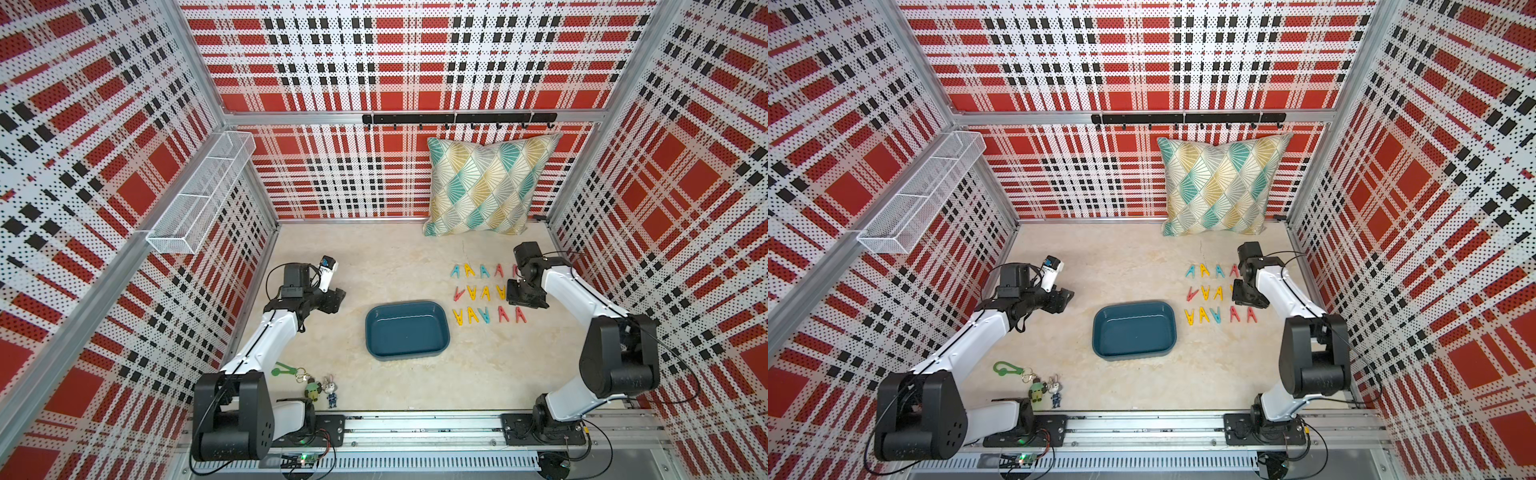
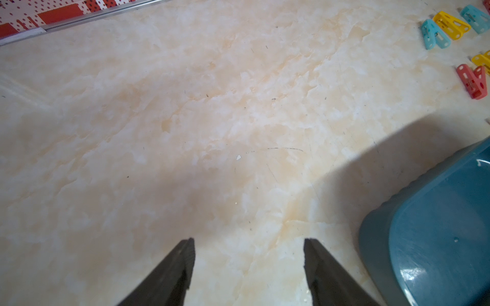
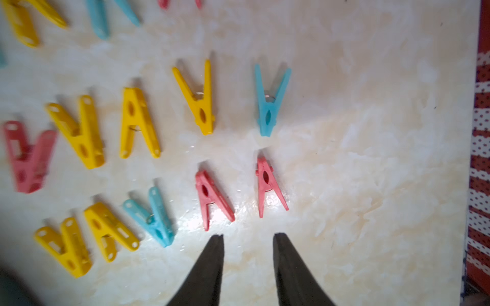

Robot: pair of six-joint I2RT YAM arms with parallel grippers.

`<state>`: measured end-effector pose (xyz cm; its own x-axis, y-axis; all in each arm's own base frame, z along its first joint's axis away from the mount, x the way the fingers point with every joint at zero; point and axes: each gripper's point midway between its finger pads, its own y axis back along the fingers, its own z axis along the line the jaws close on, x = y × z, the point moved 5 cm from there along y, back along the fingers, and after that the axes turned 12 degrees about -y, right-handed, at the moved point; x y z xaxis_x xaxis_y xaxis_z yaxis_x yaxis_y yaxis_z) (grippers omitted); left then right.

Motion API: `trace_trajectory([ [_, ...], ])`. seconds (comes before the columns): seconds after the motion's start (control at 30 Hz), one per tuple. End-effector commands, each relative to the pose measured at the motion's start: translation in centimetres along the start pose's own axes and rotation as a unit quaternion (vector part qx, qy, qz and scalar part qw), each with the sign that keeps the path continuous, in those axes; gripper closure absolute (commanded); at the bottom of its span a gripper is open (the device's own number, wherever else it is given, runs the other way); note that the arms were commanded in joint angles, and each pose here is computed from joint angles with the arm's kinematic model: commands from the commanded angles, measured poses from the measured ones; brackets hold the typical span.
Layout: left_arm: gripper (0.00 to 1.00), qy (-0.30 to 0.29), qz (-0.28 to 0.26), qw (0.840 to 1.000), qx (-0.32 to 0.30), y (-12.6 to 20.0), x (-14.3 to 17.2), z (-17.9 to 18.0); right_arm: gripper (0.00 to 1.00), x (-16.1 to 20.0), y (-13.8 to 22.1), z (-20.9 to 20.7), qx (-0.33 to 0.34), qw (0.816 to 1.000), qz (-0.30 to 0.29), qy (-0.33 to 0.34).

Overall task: Take the clothespins out of the storage box
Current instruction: Place the clothespin at the center of the board.

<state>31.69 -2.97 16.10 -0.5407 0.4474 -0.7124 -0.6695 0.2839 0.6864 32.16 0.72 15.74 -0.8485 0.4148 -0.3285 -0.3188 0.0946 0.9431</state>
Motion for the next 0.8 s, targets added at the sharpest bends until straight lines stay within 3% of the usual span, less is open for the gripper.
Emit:
trace_trajectory([
  [0.0, 0.29, -0.001, -0.017, 1.0, -0.026, 0.8, -0.8, 0.7, 0.56, -1.3, 2.3, 1.8, -0.097, 0.993, -0.062, 0.004],
  [0.13, 0.28, 0.004, -0.019, 0.999, -0.049, 0.8, -0.8, 1.3, 0.46, -2.3, 4.6, 3.4, -0.194, 0.97, -0.143, 0.018],
  [0.27, 0.26, 0.007, -0.033, 0.996, -0.08, 0.8, -1.3, 2.2, 0.31, -3.1, 5.8, 4.2, -0.245, 0.944, -0.217, 0.029],
  [0.37, 0.2, 0.02, -0.071, 0.989, -0.126, 1.0, -1.8, 3.3, 0.26, -3.7, 6.4, 4.5, -0.267, 0.927, -0.261, 0.033],
  [0.43, 0.01, 0.023, -0.112, 0.981, -0.155, 1.5, -1.7, 3.5, 0.19, -4.0, 6.5, 4.7, -0.276, 0.919, -0.28, 0.033],
  [0.47, 0.01, 0.027, -0.133, 0.976, -0.169, 1.7, -1.7, 3.6, 0.16, -4.1, 6.4, 4.8, -0.276, 0.918, -0.284, 0.034],
  [0.5, 0.01, 0.032, -0.159, 0.969, -0.185, 2.1, -1.6, 3.7, 0.02, -4.3, 6.4, 4.9, -0.276, 0.916, -0.287, 0.036],
  [0.63, 0.01, 0.022, -0.23, 0.951, -0.206, 2.7, -0.7, 2.8, 0.0, -4.8, 6.5, 5.1, -0.275, 0.912, -0.3, 0.046],
  [0.77, 0.01, 0.034, -0.252, 0.944, -0.213, 1.7, 0.1, 2.8, 0.0, -4.7, 7.3, 5.2, -0.29, 0.896, -0.331, 0.059],
])
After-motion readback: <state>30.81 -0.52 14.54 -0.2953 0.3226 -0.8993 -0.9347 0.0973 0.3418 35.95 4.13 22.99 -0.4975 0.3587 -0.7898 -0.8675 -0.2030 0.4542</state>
